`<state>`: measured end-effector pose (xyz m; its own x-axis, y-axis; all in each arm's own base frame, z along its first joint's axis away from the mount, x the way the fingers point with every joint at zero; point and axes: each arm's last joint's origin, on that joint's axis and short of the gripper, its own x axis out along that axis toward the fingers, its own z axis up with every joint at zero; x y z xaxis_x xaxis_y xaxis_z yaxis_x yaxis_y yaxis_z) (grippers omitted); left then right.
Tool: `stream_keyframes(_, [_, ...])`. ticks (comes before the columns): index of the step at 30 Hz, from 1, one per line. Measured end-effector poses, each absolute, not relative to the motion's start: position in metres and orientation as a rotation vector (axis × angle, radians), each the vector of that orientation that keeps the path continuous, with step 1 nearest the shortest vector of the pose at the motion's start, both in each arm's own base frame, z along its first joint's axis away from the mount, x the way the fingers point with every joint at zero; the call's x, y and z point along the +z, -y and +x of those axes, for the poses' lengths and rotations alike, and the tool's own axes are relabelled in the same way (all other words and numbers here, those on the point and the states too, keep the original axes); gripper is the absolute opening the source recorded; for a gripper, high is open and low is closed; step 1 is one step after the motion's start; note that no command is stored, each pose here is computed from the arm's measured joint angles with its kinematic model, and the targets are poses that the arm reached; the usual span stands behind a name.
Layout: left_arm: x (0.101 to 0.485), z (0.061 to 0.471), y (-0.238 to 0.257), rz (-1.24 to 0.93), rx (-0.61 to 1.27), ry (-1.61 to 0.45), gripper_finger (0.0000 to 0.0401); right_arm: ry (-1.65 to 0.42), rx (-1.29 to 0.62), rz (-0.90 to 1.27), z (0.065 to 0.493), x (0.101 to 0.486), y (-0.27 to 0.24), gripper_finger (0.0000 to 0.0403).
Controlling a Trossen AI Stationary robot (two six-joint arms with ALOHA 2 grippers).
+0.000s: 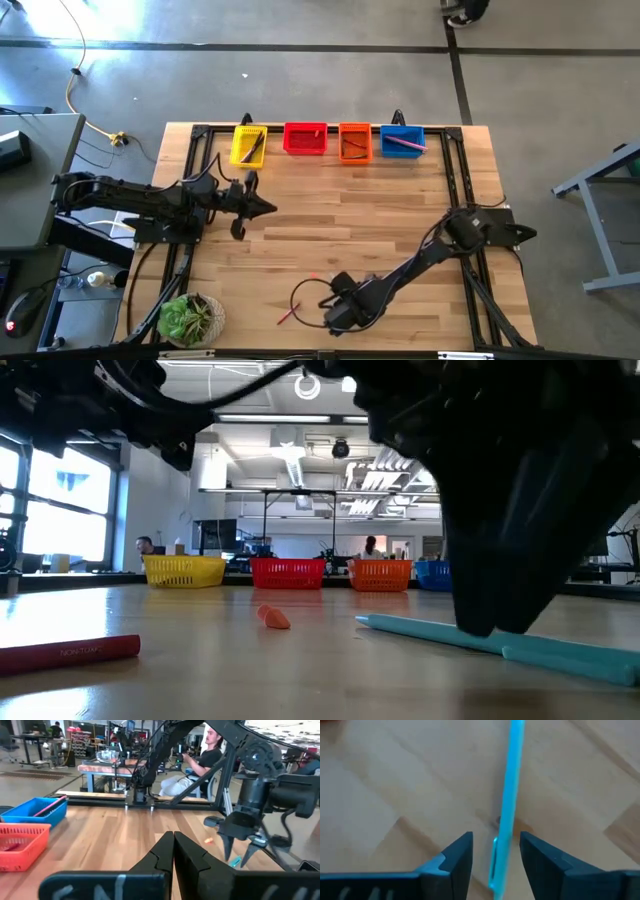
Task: Sort crayons/erasers/pens/pencils in bins
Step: Put the blue pen into the yellow basket
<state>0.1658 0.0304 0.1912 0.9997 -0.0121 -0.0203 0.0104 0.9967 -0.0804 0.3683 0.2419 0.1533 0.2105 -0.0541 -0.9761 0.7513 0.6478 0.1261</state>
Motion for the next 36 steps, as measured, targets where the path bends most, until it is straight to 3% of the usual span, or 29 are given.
stream_keyframes(4, [0.190,0.167,-0.027,-0.083,-0.030,-0.035,0.0000,-1.239,-0.667,0.708,0.369,0.143,-0.238,0.0132])
stream_keyframes(13, [0.181,0.171,-0.028,-0.108,0.059,-0.094,0.0000,-1.260,-0.630,0.654,0.370,0.133,-0.227,0.0010])
stream_keyframes(20, [0.182,0.169,-0.033,-0.103,0.071,-0.084,0.0000,-1.244,-0.551,0.549,0.388,0.149,-0.216,0.0025])
stream_keyframes(27, [0.184,0.166,-0.045,-0.114,0.063,-0.068,0.0000,-1.137,-0.466,0.385,0.403,0.188,-0.185,0.0005])
stream_keyframes(36, [0.190,0.156,-0.070,-0.071,0.110,-0.004,0.0000,-1.111,-0.285,0.143,0.429,0.160,-0.114,0.0002])
